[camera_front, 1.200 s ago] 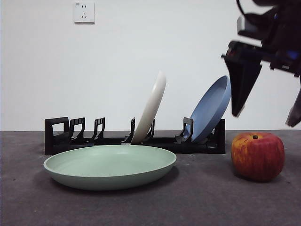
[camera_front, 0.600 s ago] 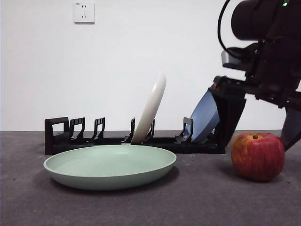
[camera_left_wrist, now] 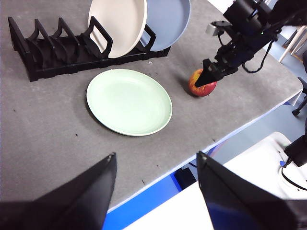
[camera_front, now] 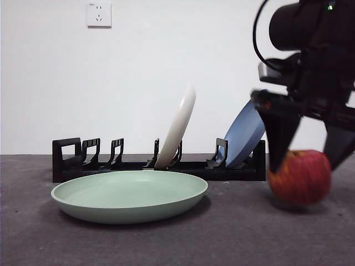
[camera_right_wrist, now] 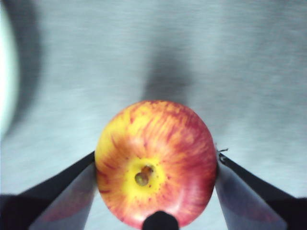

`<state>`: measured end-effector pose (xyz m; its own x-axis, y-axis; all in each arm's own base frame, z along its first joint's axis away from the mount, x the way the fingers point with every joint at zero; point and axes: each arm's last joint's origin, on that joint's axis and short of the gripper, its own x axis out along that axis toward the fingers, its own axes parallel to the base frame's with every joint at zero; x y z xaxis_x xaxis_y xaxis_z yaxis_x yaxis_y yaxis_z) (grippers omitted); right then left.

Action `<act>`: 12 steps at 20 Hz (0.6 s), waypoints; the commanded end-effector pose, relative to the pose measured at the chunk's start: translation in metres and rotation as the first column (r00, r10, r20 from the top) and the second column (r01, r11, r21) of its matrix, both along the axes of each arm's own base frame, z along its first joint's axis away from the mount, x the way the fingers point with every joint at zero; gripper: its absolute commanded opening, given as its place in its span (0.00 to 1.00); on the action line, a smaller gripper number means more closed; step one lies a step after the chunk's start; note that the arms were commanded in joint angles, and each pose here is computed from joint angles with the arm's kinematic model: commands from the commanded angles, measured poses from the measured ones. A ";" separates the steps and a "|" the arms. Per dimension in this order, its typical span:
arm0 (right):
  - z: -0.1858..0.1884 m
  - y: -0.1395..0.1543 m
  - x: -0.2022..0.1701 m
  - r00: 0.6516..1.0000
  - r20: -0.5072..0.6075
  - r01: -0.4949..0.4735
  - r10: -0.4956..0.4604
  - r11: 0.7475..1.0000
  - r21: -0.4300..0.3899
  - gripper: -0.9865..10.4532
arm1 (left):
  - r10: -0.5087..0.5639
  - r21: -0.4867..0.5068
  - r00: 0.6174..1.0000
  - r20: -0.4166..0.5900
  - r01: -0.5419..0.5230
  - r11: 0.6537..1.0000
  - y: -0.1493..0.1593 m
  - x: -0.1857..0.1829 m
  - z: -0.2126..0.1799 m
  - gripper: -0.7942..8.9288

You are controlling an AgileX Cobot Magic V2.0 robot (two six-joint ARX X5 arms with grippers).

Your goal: Take the green plate from the plate rack,put the plate on the table,take the apple from the table,put the apple in the plate

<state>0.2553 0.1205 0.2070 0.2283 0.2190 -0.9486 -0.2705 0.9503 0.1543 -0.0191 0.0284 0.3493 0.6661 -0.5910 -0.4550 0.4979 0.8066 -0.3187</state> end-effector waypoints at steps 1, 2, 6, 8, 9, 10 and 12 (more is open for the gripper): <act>0.018 0.007 0.006 0.999 0.002 -0.053 0.053 0.994 0.094 0.08 | 0.005 -0.015 1.000 0.003 -0.005 1.000 0.001 -0.001 0.000 0.37; 0.027 0.010 0.009 0.997 0.008 -0.072 0.071 0.988 0.136 0.08 | 0.005 -0.015 1.000 0.003 -0.005 1.000 0.001 -0.001 0.000 0.37; 0.057 0.030 0.015 0.983 0.129 -0.155 0.129 0.964 0.218 0.08 | 0.004 -0.015 1.000 0.003 -0.004 1.000 0.001 -0.001 0.000 0.37; 0.070 0.047 0.013 0.965 0.196 -0.221 0.175 0.943 0.249 0.08 | 0.004 -0.015 1.000 0.003 -0.004 1.000 0.001 -0.001 0.000 0.37; 0.076 0.056 0.012 0.951 0.237 -0.260 0.199 0.929 0.262 0.09 | 0.004 -0.015 1.000 0.003 -0.004 1.000 0.001 -0.001 0.000 0.37; 0.081 0.066 0.009 0.934 0.280 -0.299 0.221 0.914 0.274 0.08 | 0.005 -0.015 1.000 0.003 -0.005 1.000 0.001 -0.001 0.000 0.37; 0.088 0.089 0.002 0.906 0.343 -0.353 0.249 0.892 0.283 0.08 | 0.005 -0.015 1.000 0.003 -0.005 1.000 0.001 -0.001 0.000 0.37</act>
